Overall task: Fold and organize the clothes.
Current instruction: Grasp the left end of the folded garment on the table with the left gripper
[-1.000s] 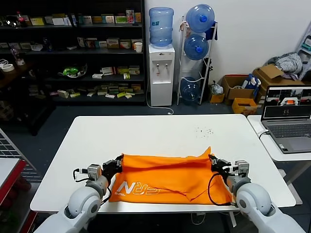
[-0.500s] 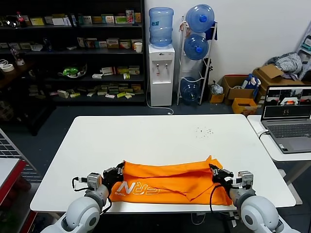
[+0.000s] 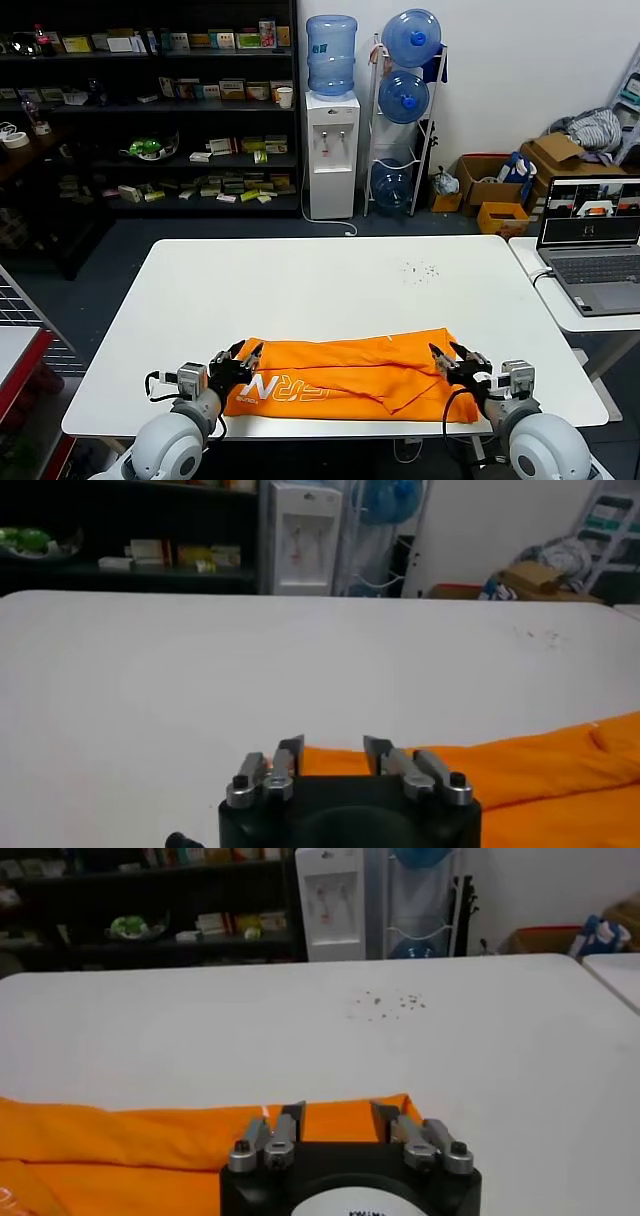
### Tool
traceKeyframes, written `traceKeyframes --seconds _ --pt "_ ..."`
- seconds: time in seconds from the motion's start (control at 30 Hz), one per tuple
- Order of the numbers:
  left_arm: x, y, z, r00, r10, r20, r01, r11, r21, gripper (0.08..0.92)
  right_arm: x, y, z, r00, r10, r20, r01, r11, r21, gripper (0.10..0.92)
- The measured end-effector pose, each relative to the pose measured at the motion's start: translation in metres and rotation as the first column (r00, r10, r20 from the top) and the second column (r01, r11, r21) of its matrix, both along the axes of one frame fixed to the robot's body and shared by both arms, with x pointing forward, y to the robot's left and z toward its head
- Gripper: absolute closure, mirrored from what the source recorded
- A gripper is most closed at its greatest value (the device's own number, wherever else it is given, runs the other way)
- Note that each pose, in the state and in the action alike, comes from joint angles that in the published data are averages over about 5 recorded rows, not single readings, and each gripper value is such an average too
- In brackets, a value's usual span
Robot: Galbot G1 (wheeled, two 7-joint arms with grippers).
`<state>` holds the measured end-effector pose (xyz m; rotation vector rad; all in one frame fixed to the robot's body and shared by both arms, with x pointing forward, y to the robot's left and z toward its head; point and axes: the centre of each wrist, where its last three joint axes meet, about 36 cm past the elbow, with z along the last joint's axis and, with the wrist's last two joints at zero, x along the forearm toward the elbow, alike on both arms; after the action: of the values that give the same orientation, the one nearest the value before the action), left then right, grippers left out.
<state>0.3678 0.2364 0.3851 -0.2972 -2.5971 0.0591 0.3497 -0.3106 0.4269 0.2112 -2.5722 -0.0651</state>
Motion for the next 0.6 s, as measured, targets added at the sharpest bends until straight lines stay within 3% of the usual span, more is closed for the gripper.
traceKeyframes --seconds 0.17,0.27,0.6 --pt "-0.001 0.0 -0.009 0.9998 0.005 -0.021 -0.005 1.0 -0.003 0.284 -0.005 -0.003 0.002 1.0 -0.01 0.011 0.01 1.0 0.001 0.239" --pt "-0.001 0.0 -0.014 0.9994 0.011 -0.033 -0.011 1.0 -0.004 0.206 -0.008 -0.005 0.003 1.0 -0.015 0.013 0.015 1.0 0.001 0.206" --pt "0.0 0.003 -0.025 0.9975 0.031 -0.064 -0.032 0.999 -0.003 0.179 -0.014 -0.005 0.004 1.0 -0.022 0.013 0.022 1.0 0.003 0.2"
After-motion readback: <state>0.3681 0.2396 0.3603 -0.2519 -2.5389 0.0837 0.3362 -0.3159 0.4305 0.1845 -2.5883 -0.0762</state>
